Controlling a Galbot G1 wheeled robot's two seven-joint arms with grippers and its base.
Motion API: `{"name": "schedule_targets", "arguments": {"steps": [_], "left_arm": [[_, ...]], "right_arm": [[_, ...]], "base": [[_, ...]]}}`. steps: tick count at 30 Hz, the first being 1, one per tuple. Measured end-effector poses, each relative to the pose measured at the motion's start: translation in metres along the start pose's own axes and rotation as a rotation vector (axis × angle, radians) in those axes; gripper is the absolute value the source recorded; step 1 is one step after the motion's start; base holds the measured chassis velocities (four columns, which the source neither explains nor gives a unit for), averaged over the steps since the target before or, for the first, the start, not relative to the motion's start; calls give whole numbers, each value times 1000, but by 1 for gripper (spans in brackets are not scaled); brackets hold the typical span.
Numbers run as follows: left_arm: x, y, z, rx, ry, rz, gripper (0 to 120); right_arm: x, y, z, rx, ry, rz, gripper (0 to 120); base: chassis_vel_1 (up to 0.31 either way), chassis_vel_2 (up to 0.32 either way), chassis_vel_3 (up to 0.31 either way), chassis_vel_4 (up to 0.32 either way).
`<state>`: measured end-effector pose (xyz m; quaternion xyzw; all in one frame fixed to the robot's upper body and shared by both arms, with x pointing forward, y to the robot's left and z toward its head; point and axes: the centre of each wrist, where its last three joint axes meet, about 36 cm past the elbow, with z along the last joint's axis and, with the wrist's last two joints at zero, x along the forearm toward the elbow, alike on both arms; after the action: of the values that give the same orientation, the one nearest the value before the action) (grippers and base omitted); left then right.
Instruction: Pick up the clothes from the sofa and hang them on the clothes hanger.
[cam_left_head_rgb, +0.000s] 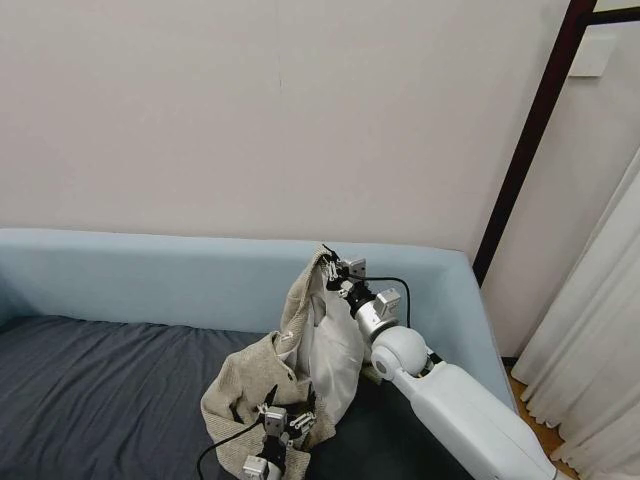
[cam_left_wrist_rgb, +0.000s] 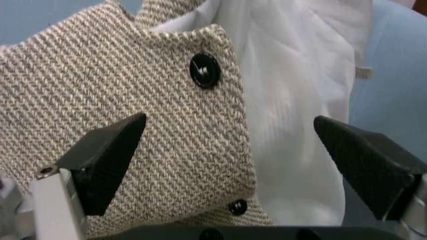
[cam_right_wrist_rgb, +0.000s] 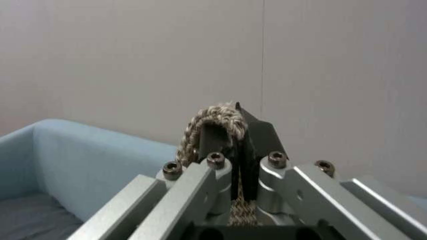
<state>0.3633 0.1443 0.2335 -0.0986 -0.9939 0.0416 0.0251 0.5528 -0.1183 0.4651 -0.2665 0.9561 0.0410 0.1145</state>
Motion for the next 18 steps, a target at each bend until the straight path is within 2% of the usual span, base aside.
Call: {"name": "schedule_targets", "arguments": {"steps": [4, 5, 10, 11, 14, 15, 18], "left_arm": [[-5, 5, -2, -5, -4, -35, 82], [-5, 5, -2, -5, -4, -35, 82], [-7, 17, -4, -13, -8, -60, 59], [-7, 17, -4, -13, -8, -60, 59], [-5, 24, -4, -18, -10, -74, 46], [-5, 24, -4, -18, -10, -74, 46], [-1, 33, -7, -23, -19, -88, 31]], "right_arm": [[4, 3, 1, -9, 0, -8, 0], [4, 3, 1, -9, 0, -8, 0], [9, 4, 1, -10, 1, -15, 0], [9, 4, 1, -10, 1, -15, 0], [10, 2, 0, -9, 0, -12, 0], [10, 2, 0, -9, 0, -12, 0], [11, 1, 1, -10, 2, -7, 0]], "base": [[0, 0, 0, 0], [0, 0, 0, 0], [0, 0, 0, 0], [0, 0, 0, 0], [0, 0, 0, 0], [0, 0, 0, 0], [0, 0, 0, 0]]}}
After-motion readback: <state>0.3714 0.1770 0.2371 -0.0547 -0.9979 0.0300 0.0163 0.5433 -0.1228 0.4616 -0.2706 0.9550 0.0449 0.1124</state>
